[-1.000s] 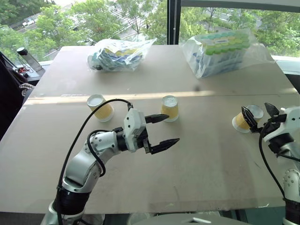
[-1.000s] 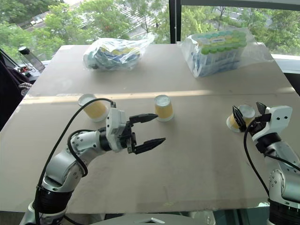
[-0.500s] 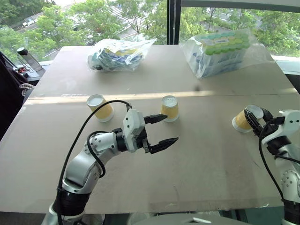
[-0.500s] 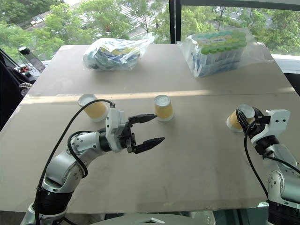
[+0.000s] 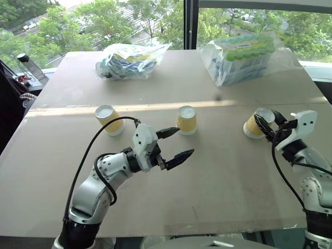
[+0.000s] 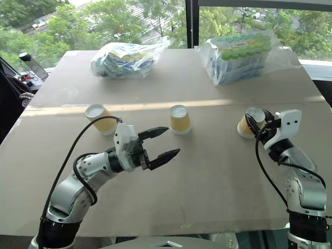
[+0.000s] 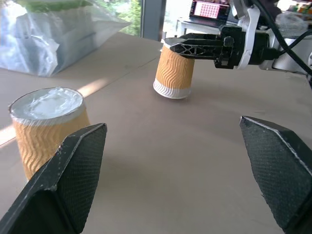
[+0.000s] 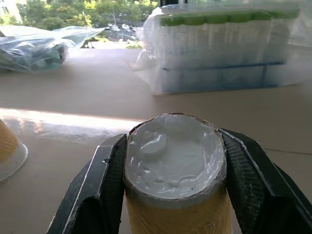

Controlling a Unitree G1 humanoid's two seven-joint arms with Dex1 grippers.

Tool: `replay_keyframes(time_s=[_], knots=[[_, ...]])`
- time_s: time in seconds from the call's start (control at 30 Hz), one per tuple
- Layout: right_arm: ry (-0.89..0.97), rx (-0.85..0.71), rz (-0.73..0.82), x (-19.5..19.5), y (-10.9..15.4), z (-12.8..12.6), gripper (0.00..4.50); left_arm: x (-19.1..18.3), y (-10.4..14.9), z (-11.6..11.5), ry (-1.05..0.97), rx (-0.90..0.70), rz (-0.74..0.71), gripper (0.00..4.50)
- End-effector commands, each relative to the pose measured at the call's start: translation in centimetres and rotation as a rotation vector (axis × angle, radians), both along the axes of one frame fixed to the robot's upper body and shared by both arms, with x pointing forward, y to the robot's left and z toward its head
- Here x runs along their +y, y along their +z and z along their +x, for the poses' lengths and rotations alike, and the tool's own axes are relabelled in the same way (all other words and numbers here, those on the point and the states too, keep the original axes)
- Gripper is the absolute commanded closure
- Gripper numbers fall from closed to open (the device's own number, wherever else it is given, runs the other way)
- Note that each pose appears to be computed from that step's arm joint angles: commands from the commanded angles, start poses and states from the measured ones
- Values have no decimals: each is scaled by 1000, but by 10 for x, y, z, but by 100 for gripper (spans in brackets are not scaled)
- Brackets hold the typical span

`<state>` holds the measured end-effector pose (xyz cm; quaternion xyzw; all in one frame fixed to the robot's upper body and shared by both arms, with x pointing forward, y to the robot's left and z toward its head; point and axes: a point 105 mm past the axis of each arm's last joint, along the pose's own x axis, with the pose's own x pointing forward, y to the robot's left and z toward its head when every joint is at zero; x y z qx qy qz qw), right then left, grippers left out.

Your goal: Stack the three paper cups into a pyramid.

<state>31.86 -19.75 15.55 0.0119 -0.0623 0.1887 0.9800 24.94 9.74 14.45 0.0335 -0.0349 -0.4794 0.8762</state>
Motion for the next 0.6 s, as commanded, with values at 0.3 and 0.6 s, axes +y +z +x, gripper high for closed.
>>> replay_keyframes(time_s=[0.3, 0.6], knots=[[266, -17, 30, 86, 10, 17, 239, 8, 0, -10, 197, -75, 0, 0], [323, 18, -18, 105, -2, 12, 239, 12, -1, -13, 253, -77, -9, 0]])
